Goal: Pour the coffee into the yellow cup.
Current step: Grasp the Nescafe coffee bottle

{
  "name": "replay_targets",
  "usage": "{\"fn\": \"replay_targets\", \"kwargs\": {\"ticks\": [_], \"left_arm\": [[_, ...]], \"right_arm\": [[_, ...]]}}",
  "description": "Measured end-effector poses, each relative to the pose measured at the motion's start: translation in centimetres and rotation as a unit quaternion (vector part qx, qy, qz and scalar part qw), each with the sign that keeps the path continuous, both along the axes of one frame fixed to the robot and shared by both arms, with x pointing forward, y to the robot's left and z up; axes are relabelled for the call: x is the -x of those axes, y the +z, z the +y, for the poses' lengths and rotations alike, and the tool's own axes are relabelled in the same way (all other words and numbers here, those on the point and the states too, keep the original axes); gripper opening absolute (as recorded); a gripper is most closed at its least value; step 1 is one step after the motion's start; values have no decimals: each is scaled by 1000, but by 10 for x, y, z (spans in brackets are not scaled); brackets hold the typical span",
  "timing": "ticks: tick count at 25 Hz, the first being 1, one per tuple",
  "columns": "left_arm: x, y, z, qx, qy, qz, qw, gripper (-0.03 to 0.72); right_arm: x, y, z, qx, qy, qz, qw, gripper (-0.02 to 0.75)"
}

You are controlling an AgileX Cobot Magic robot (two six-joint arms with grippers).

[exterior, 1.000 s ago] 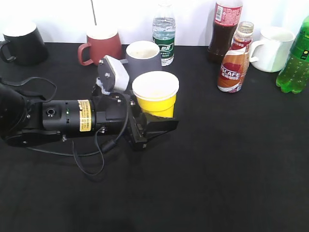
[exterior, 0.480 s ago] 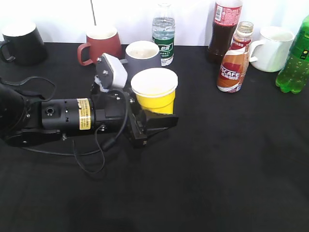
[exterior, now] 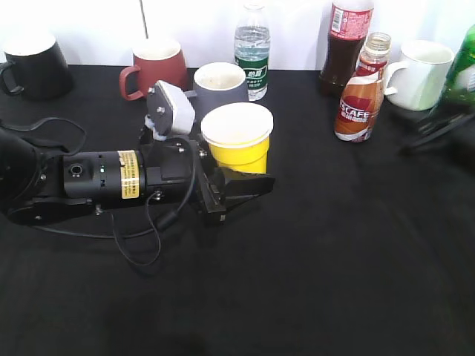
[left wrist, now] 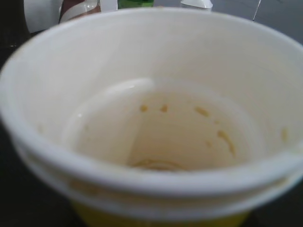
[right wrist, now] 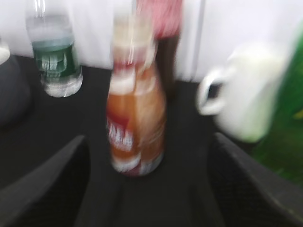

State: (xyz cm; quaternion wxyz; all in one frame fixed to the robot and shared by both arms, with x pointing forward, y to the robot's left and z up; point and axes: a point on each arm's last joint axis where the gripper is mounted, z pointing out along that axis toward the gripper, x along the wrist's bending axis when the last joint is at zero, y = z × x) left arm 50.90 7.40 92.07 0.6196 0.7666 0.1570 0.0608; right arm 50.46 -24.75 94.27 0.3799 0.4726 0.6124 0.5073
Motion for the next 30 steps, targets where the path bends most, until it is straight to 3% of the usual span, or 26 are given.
{"fn": "replay_targets", "kwargs": {"ticks": [3,13,17,21,27,30], "left_arm": [[0,0,0,0,0,0,1000,448],[0,0,0,0,0,0,1000,447],[0,0,0,0,0,0,1000,447],[0,0,0,0,0,0,1000,447],[0,0,0,-1,-2,-1,1000,447],[1,-3,0,-21,-12,-4,1000,447]], "right_arm": [[-20,-27,9,18,39,33,999,599],[-80,-55,21,10,53,31,998,639],[-108,-53,31,0,67,7,998,625],[-111,-52,33,5,70,12,997,533],[-111,-52,33,5,70,12,997,533],[-105,-45,34,18,85,17,996,533]]}}
